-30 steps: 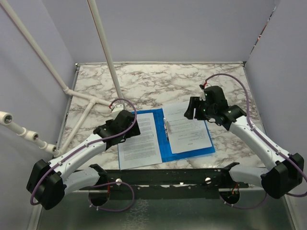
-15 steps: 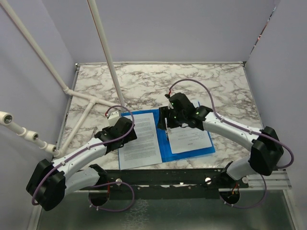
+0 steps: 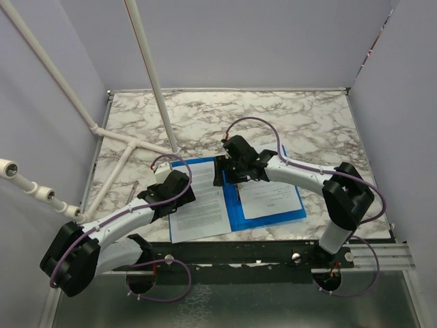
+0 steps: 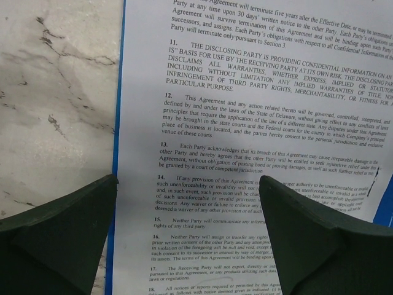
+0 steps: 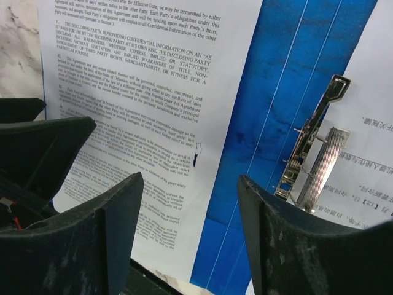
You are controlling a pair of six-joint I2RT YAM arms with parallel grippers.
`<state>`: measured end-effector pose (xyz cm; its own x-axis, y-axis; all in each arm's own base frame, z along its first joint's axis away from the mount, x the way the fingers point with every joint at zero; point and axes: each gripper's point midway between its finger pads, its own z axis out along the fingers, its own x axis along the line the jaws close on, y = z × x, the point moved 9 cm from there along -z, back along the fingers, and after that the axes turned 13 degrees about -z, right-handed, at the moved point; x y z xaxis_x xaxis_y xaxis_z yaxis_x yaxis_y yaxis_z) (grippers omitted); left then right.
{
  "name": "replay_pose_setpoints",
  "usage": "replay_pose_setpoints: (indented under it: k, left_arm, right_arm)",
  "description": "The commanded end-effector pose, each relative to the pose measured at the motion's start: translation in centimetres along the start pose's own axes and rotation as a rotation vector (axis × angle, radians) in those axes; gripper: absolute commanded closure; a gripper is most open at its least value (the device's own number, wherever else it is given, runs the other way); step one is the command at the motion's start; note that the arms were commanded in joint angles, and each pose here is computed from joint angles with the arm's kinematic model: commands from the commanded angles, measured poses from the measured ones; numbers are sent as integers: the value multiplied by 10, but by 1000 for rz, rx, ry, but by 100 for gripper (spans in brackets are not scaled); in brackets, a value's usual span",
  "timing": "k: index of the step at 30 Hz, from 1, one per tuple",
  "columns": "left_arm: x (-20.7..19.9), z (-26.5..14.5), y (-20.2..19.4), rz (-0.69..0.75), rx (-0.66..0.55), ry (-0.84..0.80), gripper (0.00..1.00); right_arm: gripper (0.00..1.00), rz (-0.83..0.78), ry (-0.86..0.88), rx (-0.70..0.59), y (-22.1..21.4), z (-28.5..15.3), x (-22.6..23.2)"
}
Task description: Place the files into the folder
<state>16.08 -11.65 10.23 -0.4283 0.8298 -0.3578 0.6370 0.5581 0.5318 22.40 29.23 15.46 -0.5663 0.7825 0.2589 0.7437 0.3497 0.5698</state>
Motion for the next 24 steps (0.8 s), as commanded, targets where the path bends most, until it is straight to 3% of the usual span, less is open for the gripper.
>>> replay_pose_setpoints:
  k: [1,24]
  left_arm:
    - [2,7,-6,-10,28,-15,1]
    - [8,8,-13,-6,58,-24,1]
  right_arm:
    - [32,10,17,-8,6,16,8]
    - [32,61,-12,90,-13,62,1]
